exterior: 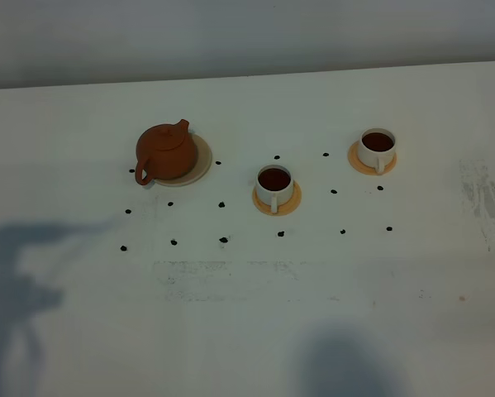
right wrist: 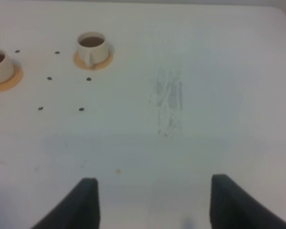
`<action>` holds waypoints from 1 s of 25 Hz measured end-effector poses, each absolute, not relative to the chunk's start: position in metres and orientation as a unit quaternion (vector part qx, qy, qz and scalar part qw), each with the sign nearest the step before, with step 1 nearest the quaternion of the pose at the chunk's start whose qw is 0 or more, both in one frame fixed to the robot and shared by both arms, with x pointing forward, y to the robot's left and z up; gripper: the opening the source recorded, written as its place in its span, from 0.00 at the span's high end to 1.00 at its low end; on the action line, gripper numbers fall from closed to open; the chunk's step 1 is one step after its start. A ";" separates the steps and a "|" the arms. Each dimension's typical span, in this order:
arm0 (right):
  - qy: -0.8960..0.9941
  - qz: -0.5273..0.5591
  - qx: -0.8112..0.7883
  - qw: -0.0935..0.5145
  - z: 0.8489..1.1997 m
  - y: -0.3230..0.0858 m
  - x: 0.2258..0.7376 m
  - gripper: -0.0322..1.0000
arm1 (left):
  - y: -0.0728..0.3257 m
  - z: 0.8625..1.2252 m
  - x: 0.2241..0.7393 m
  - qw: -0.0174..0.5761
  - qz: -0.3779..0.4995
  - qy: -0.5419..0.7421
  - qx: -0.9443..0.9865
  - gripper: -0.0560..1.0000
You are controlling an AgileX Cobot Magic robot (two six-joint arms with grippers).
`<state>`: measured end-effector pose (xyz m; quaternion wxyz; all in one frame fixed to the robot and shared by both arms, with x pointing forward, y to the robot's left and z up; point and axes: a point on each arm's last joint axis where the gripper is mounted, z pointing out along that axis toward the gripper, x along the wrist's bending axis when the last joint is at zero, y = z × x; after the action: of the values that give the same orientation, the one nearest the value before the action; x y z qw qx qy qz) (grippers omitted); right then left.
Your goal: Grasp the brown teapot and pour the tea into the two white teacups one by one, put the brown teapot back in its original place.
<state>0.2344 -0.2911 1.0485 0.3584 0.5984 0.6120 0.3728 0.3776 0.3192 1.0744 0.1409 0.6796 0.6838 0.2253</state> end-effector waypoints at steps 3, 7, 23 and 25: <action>0.612 0.373 0.598 0.358 1.049 -0.291 0.234 0.47 | 0.317 1.076 0.348 0.145 0.229 0.686 0.675 0.52; 0.612 0.373 0.598 0.358 1.049 -0.291 0.234 0.47 | 0.312 1.078 0.317 0.155 0.215 0.692 0.672 0.52; 0.612 0.373 0.598 0.358 1.049 -0.291 0.234 0.47 | 0.297 1.031 0.248 0.289 0.283 0.650 0.643 0.52; 0.612 0.373 0.598 0.358 1.049 -0.291 0.234 0.47 | 0.296 1.031 0.245 0.296 0.291 0.646 0.640 0.52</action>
<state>0.2344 -0.2911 1.0485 0.3584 0.5984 0.6120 0.3728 0.2453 0.2964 1.0312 0.2965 0.6400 0.6463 0.2911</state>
